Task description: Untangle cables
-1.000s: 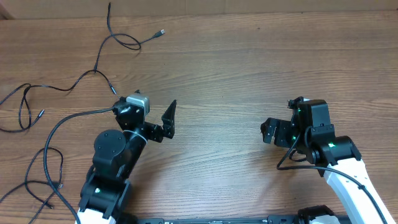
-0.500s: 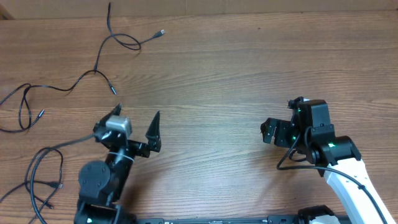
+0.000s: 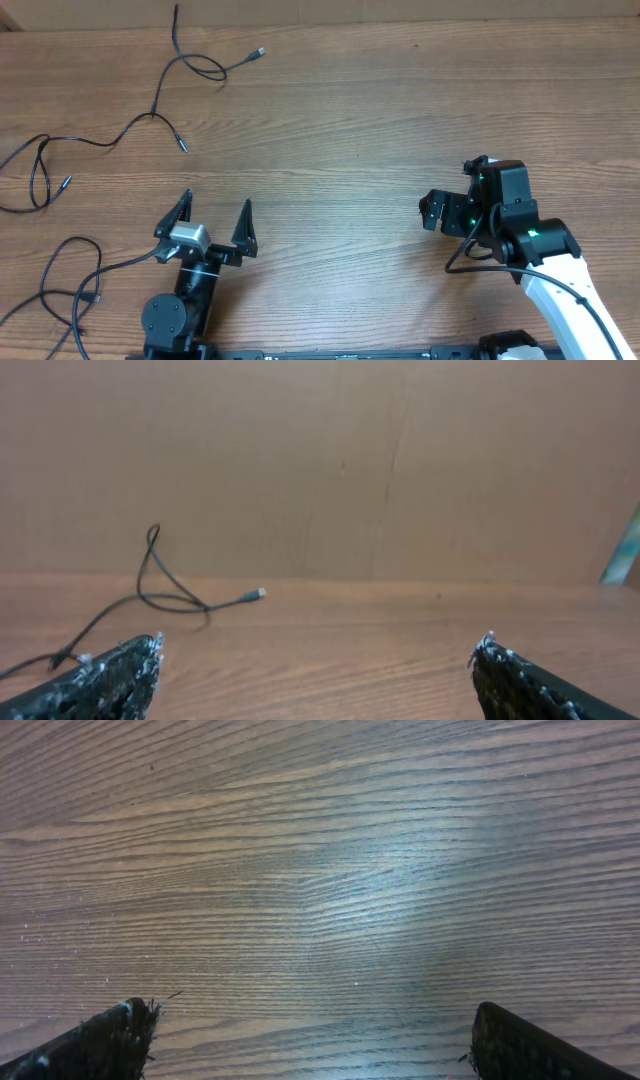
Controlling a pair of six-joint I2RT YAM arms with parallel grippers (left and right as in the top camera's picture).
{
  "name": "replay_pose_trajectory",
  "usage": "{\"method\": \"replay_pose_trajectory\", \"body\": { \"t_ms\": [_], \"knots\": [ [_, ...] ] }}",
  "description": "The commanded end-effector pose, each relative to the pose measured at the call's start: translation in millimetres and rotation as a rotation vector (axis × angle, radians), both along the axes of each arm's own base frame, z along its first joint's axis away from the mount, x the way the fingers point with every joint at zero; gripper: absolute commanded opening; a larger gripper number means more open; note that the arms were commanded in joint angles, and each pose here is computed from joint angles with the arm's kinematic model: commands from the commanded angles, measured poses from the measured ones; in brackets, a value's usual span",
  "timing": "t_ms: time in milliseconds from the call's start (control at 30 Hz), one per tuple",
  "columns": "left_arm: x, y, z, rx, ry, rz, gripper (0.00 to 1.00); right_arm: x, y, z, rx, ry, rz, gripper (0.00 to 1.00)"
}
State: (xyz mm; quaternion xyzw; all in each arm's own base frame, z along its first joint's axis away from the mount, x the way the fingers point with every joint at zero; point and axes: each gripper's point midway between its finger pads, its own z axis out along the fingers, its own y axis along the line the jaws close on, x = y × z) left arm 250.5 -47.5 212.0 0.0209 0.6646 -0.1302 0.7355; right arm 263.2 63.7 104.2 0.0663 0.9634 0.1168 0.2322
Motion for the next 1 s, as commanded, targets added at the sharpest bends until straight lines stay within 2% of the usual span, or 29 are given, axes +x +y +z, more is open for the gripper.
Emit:
{"method": "replay_pose_trajectory", "body": {
  "t_ms": [0,167,467,967],
  "knots": [
    [-2,4,-8,-0.007,0.006,0.018,1.00,3,-1,5,0.004,-0.019,-0.007,1.00],
    [-4,8,-17,-0.003,0.040,0.033,1.00,3,-1,5,0.004,-0.019,-0.007,1.00],
    [-6,18,-56,0.016,0.193,0.073,1.00,3,-1,5,0.004,-0.019,-0.007,1.00],
    [-6,24,-56,0.014,0.192,0.102,1.00,3,-1,5,0.004,-0.019,-0.007,1.00]
  ]
}}
